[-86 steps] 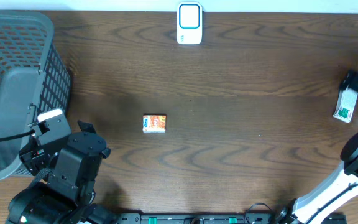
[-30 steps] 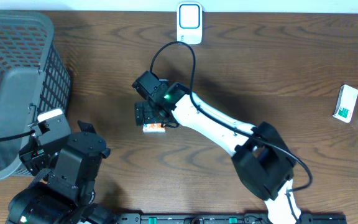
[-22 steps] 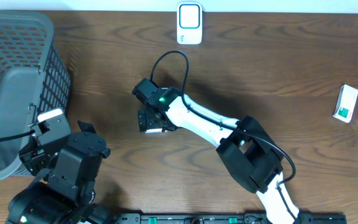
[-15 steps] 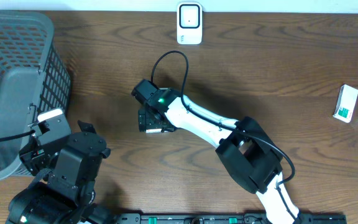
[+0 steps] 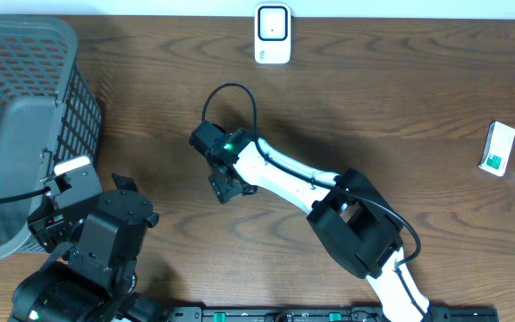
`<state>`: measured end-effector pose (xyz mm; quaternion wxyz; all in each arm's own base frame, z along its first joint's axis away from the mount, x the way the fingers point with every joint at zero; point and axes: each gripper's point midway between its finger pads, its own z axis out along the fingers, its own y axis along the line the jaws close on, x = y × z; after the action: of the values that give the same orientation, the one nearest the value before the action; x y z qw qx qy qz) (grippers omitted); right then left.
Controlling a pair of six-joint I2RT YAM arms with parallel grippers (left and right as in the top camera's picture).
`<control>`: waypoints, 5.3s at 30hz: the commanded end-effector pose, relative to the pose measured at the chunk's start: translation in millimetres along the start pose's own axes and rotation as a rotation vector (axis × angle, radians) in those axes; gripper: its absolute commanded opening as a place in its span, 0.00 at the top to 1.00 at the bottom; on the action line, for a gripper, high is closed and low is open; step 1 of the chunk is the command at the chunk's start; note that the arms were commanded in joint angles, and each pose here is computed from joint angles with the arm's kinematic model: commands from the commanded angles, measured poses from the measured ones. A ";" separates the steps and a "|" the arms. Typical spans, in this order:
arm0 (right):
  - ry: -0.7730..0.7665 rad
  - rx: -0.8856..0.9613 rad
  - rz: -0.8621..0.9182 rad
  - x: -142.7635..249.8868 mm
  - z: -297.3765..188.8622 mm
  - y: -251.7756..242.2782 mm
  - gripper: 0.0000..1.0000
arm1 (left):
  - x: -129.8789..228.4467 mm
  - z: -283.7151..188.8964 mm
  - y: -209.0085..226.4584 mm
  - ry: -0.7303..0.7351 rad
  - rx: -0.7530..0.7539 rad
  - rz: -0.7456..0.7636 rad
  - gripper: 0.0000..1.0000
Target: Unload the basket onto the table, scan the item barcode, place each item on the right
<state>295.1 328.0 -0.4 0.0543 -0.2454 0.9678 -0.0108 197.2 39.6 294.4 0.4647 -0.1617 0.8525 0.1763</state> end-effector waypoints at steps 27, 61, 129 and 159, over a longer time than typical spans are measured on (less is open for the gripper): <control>-0.006 0.038 0.028 23.6 -76.1 -25.0 0.01 | -2.3 -0.9 3.4 -0.008 -0.013 0.000 0.03; 0.152 -0.326 1.745 -40.0 -41.2 10.5 0.31 | -2.3 -0.9 3.4 -0.008 -0.013 0.000 0.03; 0.098 0.027 0.490 3.4 -32.8 -102.4 0.01 | -2.3 -0.9 3.4 -0.008 -0.013 0.000 0.03; 0.221 0.046 0.498 54.5 -60.4 -97.1 0.01 | -2.3 -0.9 3.4 -0.008 -0.013 0.000 0.03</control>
<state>295.6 216.4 76.0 -0.0289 0.0244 0.9988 -0.0324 197.2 39.6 294.3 0.4646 -0.1616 0.8526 0.1764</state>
